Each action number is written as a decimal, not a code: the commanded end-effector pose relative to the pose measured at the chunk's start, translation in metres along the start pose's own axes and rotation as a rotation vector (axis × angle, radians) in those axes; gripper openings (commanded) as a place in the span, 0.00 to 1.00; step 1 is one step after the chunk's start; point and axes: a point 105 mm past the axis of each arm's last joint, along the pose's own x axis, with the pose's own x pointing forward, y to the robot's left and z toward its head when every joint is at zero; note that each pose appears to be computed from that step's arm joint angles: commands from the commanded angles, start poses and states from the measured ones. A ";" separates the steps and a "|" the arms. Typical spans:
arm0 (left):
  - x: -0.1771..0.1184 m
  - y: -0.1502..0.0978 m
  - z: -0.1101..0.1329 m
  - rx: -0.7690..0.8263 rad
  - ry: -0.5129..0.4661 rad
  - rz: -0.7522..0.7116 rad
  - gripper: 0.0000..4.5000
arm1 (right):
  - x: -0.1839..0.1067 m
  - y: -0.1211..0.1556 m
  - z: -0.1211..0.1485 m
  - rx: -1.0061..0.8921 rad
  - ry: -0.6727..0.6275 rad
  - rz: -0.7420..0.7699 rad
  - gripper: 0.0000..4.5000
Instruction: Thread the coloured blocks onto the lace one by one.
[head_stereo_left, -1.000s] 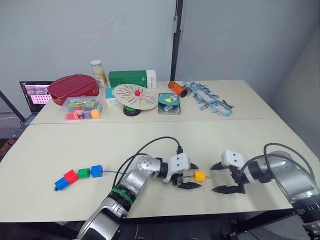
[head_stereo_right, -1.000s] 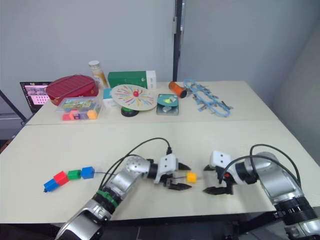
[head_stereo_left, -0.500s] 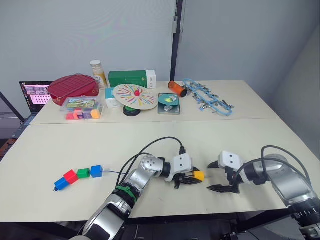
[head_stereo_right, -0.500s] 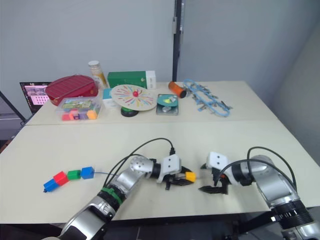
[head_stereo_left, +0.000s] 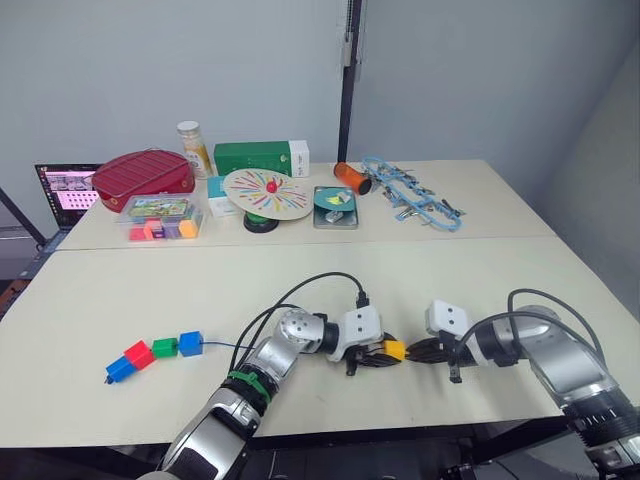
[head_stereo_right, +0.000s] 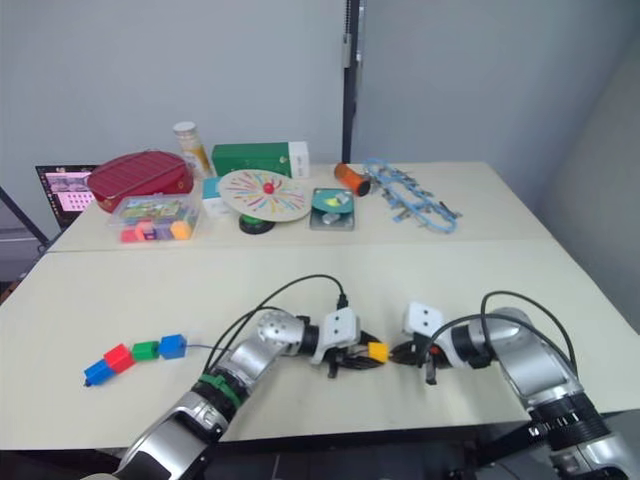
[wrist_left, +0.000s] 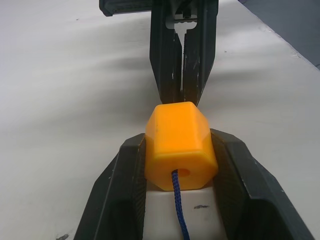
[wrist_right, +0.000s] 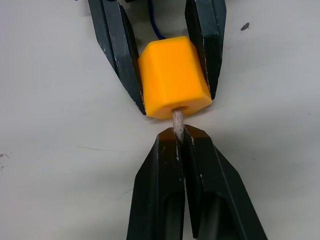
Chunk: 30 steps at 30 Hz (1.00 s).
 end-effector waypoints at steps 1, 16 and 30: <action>-0.030 0.011 0.007 0.039 -0.019 0.077 0.29 | -0.003 -0.006 -0.001 0.004 0.013 -0.003 0.00; -0.240 -0.026 -0.058 -0.112 0.337 0.356 0.29 | 0.010 -0.012 0.016 -0.057 -0.008 0.086 0.00; -0.296 -0.035 -0.050 -0.142 0.530 0.260 0.94 | 0.014 -0.009 0.020 -0.063 -0.017 0.094 0.00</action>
